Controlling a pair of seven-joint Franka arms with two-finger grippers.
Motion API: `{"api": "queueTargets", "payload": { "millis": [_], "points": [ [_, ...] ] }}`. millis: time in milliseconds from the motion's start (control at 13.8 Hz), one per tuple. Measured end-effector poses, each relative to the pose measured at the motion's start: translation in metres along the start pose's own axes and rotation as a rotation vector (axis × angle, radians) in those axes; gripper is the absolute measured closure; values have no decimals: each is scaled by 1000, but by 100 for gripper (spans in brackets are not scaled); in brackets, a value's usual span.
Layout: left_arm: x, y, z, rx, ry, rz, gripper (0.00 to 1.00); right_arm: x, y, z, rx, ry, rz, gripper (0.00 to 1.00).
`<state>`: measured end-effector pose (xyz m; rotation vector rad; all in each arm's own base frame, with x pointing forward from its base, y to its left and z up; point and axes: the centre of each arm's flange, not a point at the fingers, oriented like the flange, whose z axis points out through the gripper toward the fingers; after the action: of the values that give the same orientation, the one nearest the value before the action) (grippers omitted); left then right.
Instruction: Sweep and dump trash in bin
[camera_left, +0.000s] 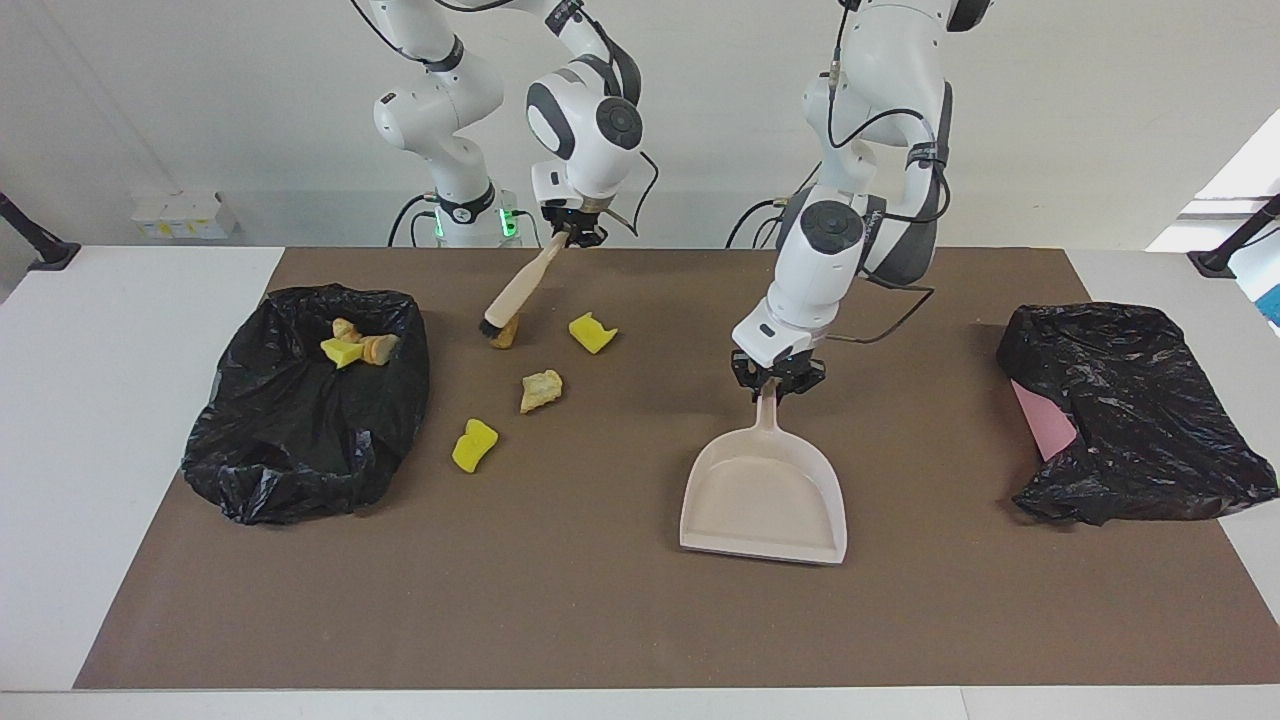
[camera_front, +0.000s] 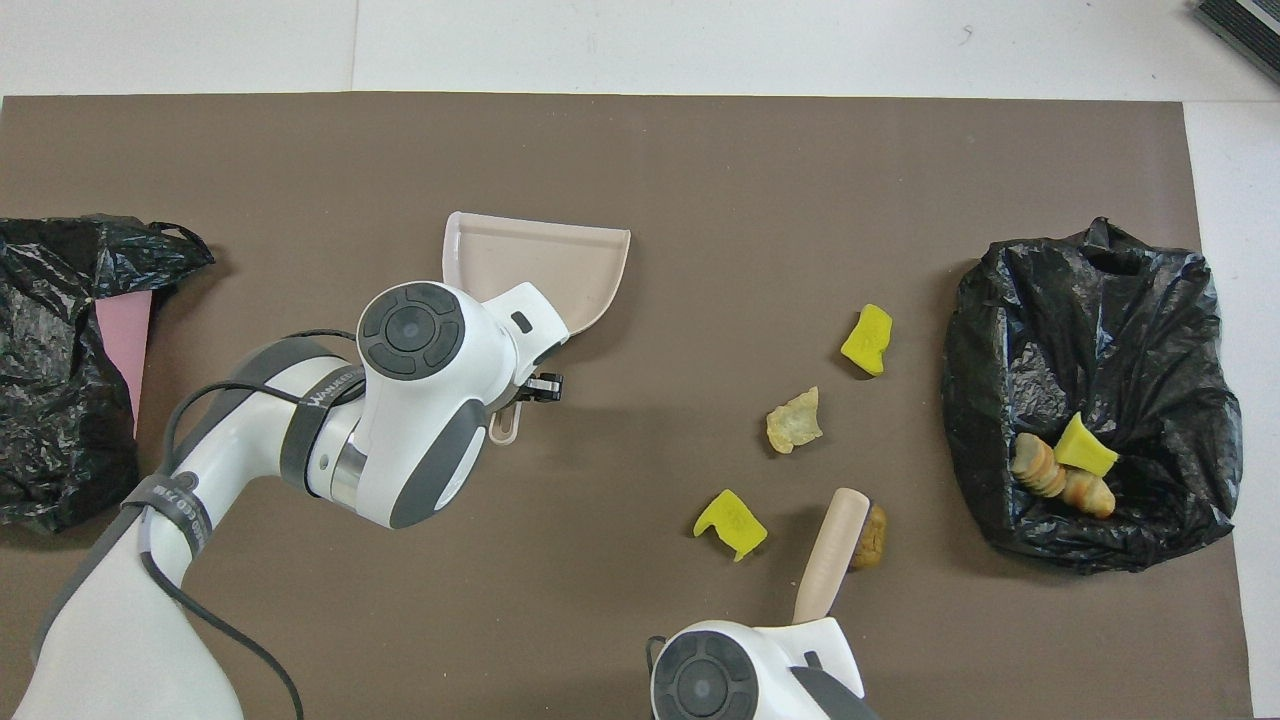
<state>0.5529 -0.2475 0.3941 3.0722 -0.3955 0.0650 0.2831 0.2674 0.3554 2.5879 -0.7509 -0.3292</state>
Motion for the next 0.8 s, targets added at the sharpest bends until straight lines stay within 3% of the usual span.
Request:
{"api": "queueTargets", "payload": {
  "millis": [217, 434, 652, 797],
  "points": [
    [5, -57, -42, 6, -39, 128, 68, 3, 7, 8, -17, -9, 10, 74],
    [5, -108, -71, -3, -68, 355, 68, 3, 10, 23, -14, -9, 13, 74],
    [-1, -148, -72, -21, -101, 519, 68, 5, 3, 29, 52, 8, 15, 74],
    [-3, -163, -71, -36, -107, 716, 68, 10, -9, 31, 121, 24, 17, 74]
  ]
}}
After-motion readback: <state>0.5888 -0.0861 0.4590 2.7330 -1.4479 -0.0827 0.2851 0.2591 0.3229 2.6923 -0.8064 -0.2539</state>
